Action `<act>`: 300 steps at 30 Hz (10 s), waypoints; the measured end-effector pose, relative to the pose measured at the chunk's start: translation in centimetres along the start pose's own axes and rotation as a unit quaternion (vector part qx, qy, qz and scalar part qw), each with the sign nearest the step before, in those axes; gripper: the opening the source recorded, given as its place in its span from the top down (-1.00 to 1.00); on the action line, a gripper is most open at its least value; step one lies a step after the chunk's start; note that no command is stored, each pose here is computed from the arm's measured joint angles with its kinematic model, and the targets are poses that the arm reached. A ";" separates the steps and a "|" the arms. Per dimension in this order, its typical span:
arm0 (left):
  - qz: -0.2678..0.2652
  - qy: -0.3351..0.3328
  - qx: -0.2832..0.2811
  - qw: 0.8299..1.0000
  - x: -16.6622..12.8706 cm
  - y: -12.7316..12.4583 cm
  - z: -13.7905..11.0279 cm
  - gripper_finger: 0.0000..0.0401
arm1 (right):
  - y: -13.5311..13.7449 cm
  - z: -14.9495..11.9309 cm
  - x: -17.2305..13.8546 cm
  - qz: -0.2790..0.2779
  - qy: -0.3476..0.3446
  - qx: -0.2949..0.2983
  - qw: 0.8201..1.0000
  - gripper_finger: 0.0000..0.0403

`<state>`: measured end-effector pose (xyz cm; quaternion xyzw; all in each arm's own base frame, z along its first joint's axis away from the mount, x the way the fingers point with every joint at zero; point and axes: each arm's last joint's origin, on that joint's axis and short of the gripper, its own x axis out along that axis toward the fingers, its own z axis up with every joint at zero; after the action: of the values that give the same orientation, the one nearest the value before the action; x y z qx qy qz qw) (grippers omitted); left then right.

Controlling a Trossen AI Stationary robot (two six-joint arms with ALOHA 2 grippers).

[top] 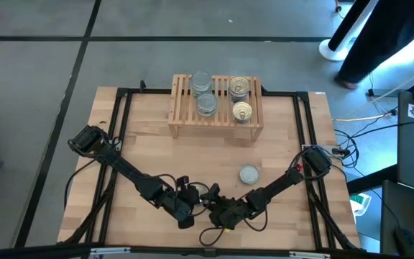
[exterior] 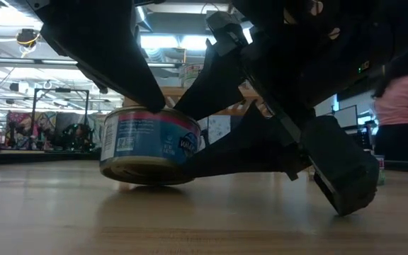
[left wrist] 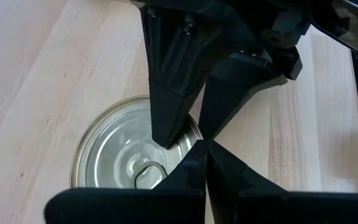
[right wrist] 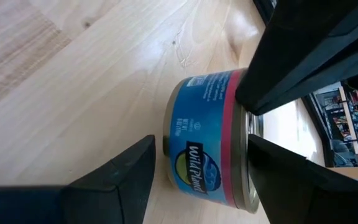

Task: Stack canned seafood by type on shelf
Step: Stack the blue pink tuna can on top of the blue pink tuna can on the shelf

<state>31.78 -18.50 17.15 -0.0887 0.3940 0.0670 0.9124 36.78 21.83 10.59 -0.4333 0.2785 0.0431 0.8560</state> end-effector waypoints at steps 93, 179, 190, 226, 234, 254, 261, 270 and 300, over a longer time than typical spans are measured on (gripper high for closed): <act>-0.061 0.047 0.009 0.997 -9.5 3.0 2.6 0.33 | -4.0 1.4 -2.8 -0.076 0.012 0.048 0.996 0.06; -0.040 -0.006 0.038 0.998 -10.3 3.3 3.4 0.35 | -32.3 -16.7 -13.6 -0.182 0.355 -0.013 0.917 0.00; -0.040 -0.006 0.037 0.998 -10.3 3.3 3.4 0.35 | -32.4 -16.5 -13.5 -0.181 0.343 -0.019 0.921 -0.05; -0.040 -0.006 0.036 0.999 -10.3 3.3 3.4 0.35 | -32.5 -16.4 -13.2 -0.187 0.325 -0.001 0.927 -0.06; -0.040 -0.006 0.036 0.999 -10.3 3.3 3.4 0.35 | -32.5 -16.5 -13.3 -0.191 0.335 -0.004 0.923 -0.06; -0.040 -0.006 0.036 0.999 -10.3 3.3 3.4 0.35 | -32.6 -16.7 -11.4 -0.225 0.368 -0.001 0.902 -0.06; -0.040 -0.006 0.036 0.999 -10.3 3.3 3.4 0.35 | -32.7 -16.6 -11.3 -0.209 0.350 -0.021 0.913 -0.06; -0.040 -0.006 0.036 0.999 -10.3 3.3 3.4 0.35 | -32.8 -16.5 -11.5 -0.209 0.341 -0.020 0.916 -0.06; -0.019 -0.031 0.055 0.998 -10.2 3.5 3.8 0.35 | -33.8 -15.7 -12.3 -0.207 0.327 -0.004 0.922 -0.06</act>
<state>26.88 -14.83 26.79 -0.0438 0.3665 0.0305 0.9289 30.21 -9.12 33.82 -0.4744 0.4467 -0.2777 0.7059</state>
